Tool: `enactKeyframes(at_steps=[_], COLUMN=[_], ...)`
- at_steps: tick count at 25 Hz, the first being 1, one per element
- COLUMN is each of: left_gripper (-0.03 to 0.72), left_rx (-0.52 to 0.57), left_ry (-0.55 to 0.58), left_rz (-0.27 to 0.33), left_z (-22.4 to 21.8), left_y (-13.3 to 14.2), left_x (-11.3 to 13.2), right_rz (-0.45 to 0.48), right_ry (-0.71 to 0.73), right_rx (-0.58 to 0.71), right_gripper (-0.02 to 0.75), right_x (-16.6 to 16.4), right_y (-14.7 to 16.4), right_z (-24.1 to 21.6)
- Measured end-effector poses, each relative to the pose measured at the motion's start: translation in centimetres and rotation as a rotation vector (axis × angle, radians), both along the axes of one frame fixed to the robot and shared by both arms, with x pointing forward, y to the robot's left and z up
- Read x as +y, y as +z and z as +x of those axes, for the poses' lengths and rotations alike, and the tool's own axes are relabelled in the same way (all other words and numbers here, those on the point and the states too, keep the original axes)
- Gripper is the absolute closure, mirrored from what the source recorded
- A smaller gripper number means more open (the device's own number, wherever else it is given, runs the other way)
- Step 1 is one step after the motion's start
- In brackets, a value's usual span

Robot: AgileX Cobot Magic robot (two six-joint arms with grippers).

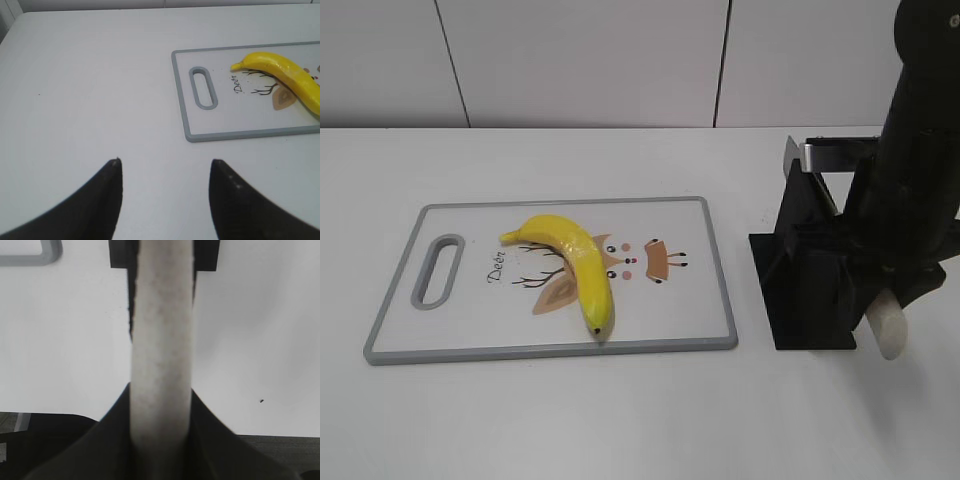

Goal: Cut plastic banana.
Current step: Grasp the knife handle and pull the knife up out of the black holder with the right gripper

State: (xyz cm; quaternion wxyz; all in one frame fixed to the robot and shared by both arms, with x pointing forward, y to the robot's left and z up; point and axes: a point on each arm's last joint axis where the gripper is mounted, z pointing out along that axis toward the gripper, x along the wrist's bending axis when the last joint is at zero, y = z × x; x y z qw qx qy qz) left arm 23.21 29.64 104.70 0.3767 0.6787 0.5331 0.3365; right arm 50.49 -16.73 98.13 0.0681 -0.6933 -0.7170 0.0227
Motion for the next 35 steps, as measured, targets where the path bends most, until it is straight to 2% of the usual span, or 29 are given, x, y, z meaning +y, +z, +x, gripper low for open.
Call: enactKeyframes(at_steps=[7, 13, 24, 27, 31, 35], left_gripper=[0.171, 0.171, 0.171, 0.171, 0.171, 0.166], left_rx=[0.0, 0.0, 0.0, -0.003, -0.015, -0.023], left_ry=[0.0, 0.0, 0.0, 0.002, -0.004, -0.039], left_rz=[0.0, -0.001, -0.001, 0.001, 0.009, 0.062], left_z=[0.0, 0.0, 0.0, 0.0, 0.6, 3.2], left_y=[0.0, 0.0, 0.0, 0.1, 1.1, 2.9], left_x=[0.0, 0.0, 0.0, 0.0, 0.0, -0.4], right_rz=[0.009, 0.059, 0.151, 0.164, 0.153, 0.104], right_ry=[-0.004, -0.007, 0.001, 0.085, 0.28, 0.449], right_rx=[-0.005, -0.089, -0.32, -0.37, -0.424, -0.453], right_gripper=[0.569, 0.569, 0.569, 0.569, 0.569, 0.569], right_x=[-0.1, -0.4, -0.2, -0.1, -0.1, 0.1], right_y=[0.7, 4.4, 11.3, 12.5, 13.2, 13.2], right_z=[-0.3, -1.2, -0.5, -0.3, -0.1, 1.0])
